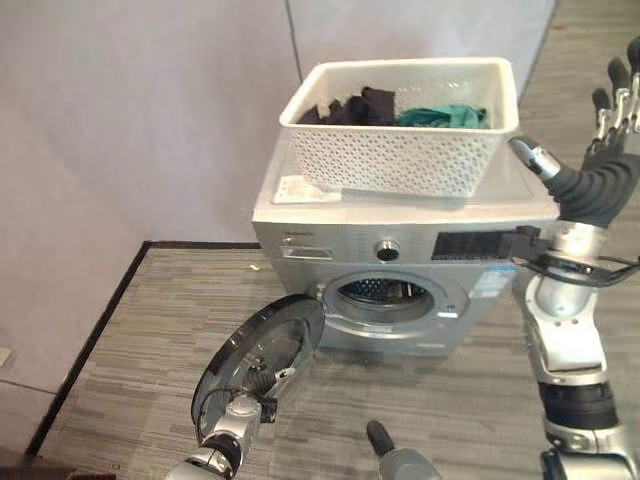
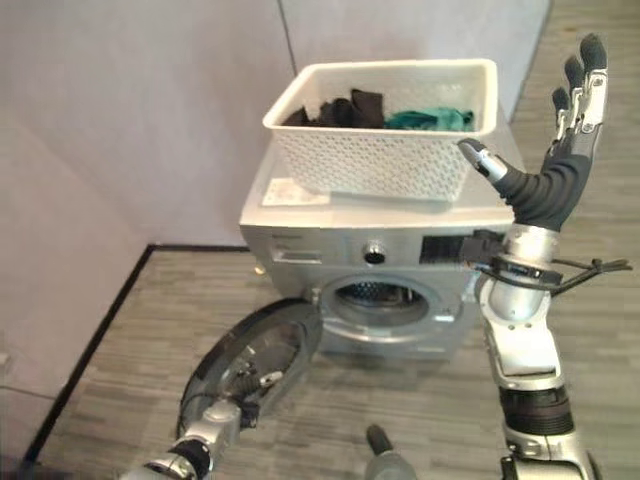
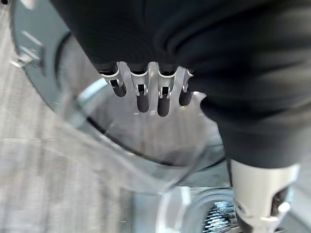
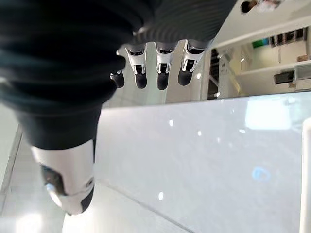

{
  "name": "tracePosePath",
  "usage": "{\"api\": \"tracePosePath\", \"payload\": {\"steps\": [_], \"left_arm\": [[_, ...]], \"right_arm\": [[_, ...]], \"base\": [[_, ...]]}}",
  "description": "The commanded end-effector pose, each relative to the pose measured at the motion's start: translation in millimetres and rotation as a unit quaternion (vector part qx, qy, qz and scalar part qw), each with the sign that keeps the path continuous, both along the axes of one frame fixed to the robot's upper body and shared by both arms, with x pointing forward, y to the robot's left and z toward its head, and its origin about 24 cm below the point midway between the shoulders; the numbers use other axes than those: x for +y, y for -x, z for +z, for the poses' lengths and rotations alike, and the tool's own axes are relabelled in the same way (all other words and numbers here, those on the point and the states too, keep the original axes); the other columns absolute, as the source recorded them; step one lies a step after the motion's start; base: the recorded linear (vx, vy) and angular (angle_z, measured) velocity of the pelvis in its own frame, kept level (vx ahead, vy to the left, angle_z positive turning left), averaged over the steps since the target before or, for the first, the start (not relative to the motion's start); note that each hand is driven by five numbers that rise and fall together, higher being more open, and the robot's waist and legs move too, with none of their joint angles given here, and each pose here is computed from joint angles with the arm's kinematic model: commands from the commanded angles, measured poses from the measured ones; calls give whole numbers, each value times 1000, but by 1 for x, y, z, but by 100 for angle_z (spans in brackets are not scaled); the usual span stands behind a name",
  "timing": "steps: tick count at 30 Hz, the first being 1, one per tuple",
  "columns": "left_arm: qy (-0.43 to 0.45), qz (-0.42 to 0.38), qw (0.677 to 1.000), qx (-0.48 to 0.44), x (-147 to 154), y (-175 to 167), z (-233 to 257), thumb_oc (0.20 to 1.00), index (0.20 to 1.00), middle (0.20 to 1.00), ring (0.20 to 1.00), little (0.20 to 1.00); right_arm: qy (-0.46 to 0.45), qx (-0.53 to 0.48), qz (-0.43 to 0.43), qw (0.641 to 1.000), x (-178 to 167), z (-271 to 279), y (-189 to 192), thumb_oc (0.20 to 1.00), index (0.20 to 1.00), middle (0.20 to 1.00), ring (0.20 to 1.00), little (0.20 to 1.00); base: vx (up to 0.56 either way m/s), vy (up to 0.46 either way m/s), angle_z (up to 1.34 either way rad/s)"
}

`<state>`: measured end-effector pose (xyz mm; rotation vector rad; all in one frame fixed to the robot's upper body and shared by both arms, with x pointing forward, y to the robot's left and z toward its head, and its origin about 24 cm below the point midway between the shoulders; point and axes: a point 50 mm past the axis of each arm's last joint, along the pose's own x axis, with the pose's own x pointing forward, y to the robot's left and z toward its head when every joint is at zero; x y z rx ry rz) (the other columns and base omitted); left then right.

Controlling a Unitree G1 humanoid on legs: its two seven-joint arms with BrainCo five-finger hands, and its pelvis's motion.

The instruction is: Grab the laundry basket,head to the washer,open it,put in the laundry and shut it.

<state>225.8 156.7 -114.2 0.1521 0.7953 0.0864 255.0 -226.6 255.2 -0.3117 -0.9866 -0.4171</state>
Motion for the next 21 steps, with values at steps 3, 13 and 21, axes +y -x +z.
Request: {"api": "tracePosePath", "payload": {"steps": [3, 13, 21], "left_arm": [[-39, -3, 999, 4, 25, -3, 2, 1000, 1000, 1000, 1000, 1000], [-23, -36, 999, -29, 24, -6, 10, 1000, 1000, 1000, 1000, 1000], [-2, -47, 999, -11, 37, 16, 2, 1000, 1000, 1000, 1000, 1000]], "right_arm": [[27, -65, -16, 997, -10, 27, 16, 1000, 1000, 1000, 1000, 1000], [151, 28, -81, 985, -41, 45, 15, 1000, 1000, 1000, 1000, 1000], [213, 227, -220, 925, -113, 28, 17, 1000, 1000, 1000, 1000, 1000]], "base": [[175, -302, 18], [131, -71, 19], [80, 149, -20]]}}
